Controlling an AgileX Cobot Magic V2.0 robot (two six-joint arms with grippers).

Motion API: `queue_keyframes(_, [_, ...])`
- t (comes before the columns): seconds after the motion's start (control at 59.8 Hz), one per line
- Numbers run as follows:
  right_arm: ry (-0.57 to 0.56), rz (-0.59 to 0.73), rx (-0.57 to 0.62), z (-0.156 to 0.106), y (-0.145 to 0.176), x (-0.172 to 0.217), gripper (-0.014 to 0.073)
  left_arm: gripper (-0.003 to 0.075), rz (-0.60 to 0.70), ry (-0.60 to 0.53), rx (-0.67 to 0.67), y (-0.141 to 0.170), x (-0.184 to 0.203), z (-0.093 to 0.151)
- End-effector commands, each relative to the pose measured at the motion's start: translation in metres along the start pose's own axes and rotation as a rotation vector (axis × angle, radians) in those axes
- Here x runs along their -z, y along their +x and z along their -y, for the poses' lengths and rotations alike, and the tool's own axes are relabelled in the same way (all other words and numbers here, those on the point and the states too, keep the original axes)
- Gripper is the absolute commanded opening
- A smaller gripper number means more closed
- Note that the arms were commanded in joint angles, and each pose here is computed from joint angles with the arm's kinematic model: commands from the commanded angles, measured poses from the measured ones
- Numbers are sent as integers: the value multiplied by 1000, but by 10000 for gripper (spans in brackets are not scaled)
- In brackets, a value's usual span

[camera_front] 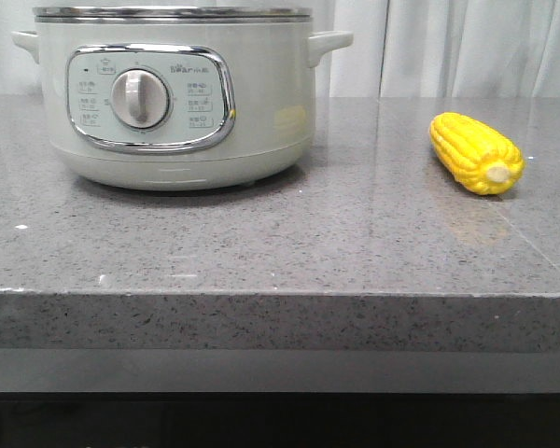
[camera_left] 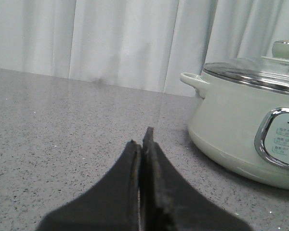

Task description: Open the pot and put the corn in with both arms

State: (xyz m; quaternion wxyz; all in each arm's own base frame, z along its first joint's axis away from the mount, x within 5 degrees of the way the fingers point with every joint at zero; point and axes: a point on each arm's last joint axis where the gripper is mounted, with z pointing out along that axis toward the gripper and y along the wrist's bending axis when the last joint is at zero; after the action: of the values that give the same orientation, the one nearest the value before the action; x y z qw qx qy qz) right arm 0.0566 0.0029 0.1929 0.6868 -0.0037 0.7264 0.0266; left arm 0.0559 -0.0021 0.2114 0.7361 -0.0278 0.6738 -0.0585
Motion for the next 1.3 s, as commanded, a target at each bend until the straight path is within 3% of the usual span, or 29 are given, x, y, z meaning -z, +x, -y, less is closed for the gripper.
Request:
queue_keyframes(0.0, [9, 113, 6, 0, -12, 3, -66, -20, 82, -2, 11, -4, 1, -1])
queue_keyframes(0.635, [9, 125, 6, 1, -13, 3, -66, -20, 82, -2, 11, -4, 1, -1])
queue_keyframes(0.735, [12, 178, 7, 1, -18, 4, -66, -20, 165, -3, 6, -13, 2, -1])
queue_keyframes(0.919, [10, 302, 7, 0, -54, 14, -66, -20, 244, 15, -17, -56, 8, 6])
queue_keyframes(1.053, [-2, 345, 10, -3, -106, 32, -66, -20, 273, 31, -45, -117, 17, 14])
queue_keyframes(1.287, [-19, 214, 14, -8, -176, 35, -66, -20, 141, 45, -52, -192, 10, 26])
